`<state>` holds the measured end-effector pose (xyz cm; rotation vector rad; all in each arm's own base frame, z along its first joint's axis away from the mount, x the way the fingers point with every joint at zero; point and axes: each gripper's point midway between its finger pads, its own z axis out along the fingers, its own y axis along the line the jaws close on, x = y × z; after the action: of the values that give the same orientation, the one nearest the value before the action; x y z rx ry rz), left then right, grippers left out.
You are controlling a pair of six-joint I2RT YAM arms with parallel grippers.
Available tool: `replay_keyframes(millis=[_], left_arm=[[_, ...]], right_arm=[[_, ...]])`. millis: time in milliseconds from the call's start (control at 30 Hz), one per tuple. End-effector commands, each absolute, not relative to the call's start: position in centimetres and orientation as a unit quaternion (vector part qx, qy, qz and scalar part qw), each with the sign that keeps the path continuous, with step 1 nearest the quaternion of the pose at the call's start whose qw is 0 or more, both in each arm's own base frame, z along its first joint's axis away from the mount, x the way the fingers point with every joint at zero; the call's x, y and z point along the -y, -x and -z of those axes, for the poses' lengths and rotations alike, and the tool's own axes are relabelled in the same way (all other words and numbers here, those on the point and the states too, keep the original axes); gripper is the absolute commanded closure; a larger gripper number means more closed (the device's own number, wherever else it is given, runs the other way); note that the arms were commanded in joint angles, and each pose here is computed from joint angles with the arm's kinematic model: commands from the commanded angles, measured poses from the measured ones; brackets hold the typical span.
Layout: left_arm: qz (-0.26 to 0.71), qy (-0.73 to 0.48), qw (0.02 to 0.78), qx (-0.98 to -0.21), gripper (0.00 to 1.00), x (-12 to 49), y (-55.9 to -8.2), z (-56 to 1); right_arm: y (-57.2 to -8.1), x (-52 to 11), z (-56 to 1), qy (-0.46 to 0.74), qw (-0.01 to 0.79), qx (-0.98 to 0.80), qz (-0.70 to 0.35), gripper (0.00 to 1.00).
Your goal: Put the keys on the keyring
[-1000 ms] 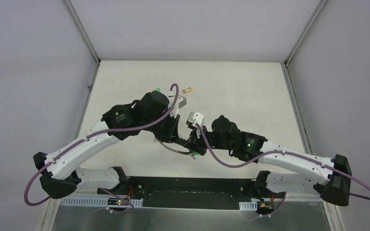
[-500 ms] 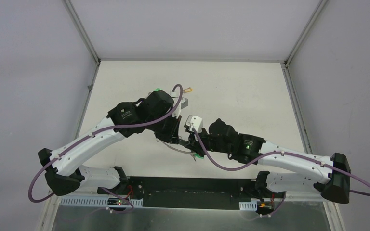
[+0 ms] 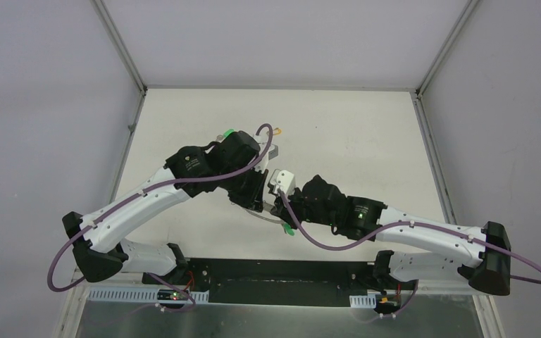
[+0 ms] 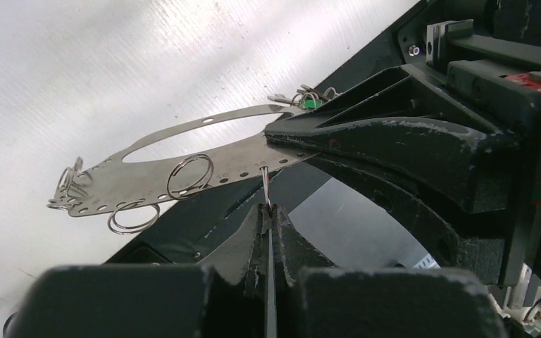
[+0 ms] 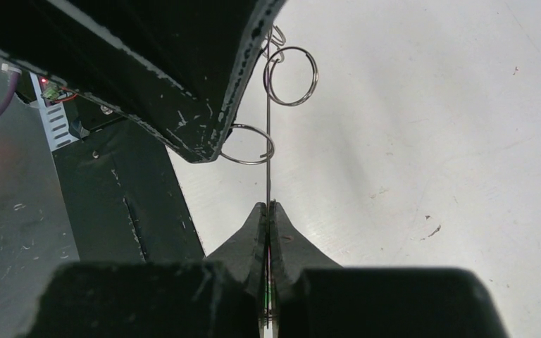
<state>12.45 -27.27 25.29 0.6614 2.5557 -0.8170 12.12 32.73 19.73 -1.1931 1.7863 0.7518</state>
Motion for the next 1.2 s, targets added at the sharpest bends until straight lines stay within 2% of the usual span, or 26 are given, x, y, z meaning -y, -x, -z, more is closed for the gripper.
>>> replay_keyframes(millis=[0,700,767,900,967,1033,1167], left_arm=[[0.312,-0.234,0.183,-0.903,1.0,27.9,-12.1,-26.7],[0.294,-0.235,0.142,-0.916,1.0,27.2,-11.1,-26.1],[0.288,-0.235,0.14,-0.918,1.0,27.0,-11.1,-26.0],[0.279,-0.232,0.15,-0.92,1.0,26.7,-11.5,-26.1],[0.277,-0.233,0.158,-0.918,1.0,26.6,-11.6,-26.3],[0.277,-0.237,0.164,-0.917,1.0,26.5,-11.7,-26.5],[0.279,-0.245,0.164,-0.914,1.0,26.5,-11.6,-26.5]], right_arm=[[-13.0,-33.6,-23.0,0.466,0.463,-0.692,-0.298,1.0],[-13.6,-33.1,-23.0,0.459,0.48,-0.696,-0.273,1.0],[-13.4,-33.2,-23.2,0.461,0.482,-0.69,-0.28,0.9],[-12.6,-33.3,-23.8,0.467,0.488,-0.671,-0.306,0.49],[-12.2,-33.0,-24.0,0.469,0.493,-0.66,-0.318,0.34],[-11.8,-32.6,-24.3,0.47,0.503,-0.647,-0.328,0.25],[-11.1,-31.7,-25.8,0.47,0.538,-0.605,-0.351,0.18]])
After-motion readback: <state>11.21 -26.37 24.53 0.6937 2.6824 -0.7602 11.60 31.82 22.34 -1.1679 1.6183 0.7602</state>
